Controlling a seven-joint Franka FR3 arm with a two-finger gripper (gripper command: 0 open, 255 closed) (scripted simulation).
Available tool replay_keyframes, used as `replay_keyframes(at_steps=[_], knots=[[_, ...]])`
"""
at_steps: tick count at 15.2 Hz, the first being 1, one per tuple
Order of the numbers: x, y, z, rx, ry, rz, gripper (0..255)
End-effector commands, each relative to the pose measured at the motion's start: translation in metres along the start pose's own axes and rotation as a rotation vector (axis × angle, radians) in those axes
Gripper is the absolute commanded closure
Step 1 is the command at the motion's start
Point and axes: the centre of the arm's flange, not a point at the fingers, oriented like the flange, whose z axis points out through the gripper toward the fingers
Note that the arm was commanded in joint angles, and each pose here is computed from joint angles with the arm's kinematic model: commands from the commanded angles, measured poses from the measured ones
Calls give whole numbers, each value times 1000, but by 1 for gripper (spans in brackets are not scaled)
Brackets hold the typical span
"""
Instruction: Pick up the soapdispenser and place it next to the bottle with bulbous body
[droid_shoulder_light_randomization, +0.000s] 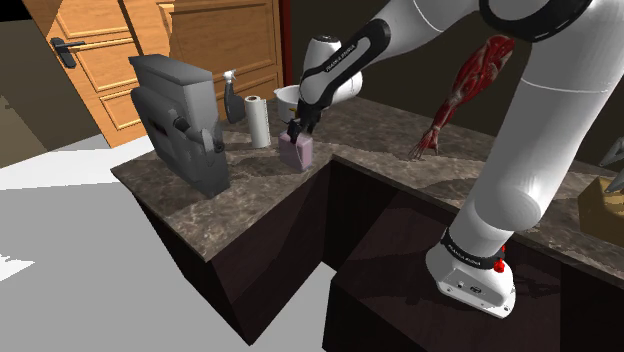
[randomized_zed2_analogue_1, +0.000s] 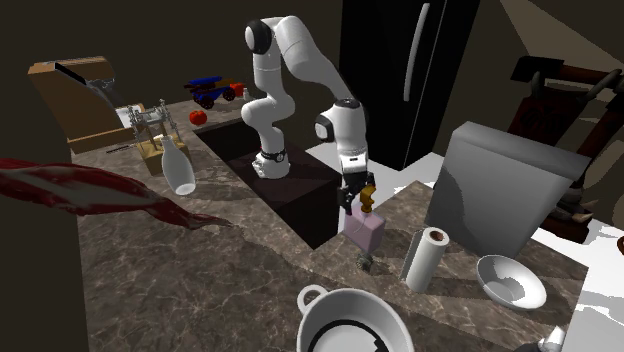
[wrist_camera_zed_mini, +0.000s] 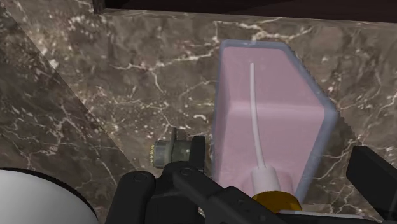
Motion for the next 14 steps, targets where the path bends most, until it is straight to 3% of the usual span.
replay_keyframes(at_steps=[1,4,11,12,14], knots=[[1,0,10,0,1,0,0],[1,0,24,0,1,0,0],[1,0,24,0,1,0,0],[1,0,24,0,1,0,255],[1,0,24,0,1,0,255]])
